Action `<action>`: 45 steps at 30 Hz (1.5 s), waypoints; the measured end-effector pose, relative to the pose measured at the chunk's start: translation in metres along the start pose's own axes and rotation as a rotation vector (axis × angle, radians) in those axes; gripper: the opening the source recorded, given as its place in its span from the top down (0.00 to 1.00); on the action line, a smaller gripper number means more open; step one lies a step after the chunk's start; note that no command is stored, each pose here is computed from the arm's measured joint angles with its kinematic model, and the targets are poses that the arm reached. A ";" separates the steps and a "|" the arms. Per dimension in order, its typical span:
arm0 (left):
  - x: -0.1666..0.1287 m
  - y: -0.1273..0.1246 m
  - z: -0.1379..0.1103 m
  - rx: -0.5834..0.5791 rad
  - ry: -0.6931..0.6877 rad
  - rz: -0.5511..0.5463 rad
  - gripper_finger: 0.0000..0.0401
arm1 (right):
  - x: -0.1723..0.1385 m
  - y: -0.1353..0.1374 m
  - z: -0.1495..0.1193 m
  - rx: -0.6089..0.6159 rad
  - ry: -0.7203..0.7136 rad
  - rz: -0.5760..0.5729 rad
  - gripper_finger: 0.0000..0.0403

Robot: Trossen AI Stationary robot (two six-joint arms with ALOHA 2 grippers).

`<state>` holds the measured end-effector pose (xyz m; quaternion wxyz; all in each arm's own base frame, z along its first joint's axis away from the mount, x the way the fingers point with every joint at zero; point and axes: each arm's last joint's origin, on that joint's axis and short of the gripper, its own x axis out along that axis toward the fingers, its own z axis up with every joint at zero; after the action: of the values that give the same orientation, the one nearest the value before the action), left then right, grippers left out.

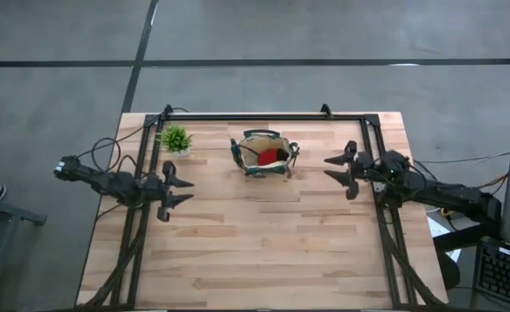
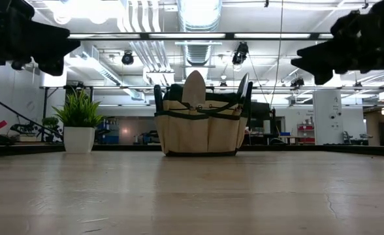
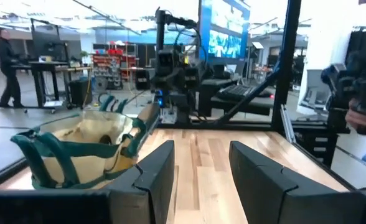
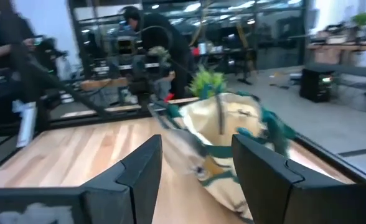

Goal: Pick & Place Garden tools in Gardening bag
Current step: Return to Home Position

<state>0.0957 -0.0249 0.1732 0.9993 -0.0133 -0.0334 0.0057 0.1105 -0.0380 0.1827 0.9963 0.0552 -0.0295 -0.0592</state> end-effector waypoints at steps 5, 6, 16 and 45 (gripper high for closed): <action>-0.001 0.002 0.002 -0.032 -0.021 0.065 0.61 | -0.008 -0.001 -0.009 -0.001 0.030 -0.081 0.54; -0.001 0.003 0.002 -0.055 -0.021 0.080 0.61 | -0.010 -0.001 -0.011 0.002 0.048 -0.081 0.54; -0.001 0.003 0.001 -0.111 -0.018 0.091 0.60 | -0.020 0.003 -0.008 -0.043 -0.004 -0.063 0.54; -0.001 0.003 0.001 -0.110 -0.017 0.092 0.60 | -0.018 0.002 -0.011 0.150 0.028 -0.075 0.54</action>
<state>0.0946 -0.0218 0.1736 0.9955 -0.0695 -0.0414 0.0497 0.0931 -0.0328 0.1706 0.9867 0.1316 -0.0176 -0.0933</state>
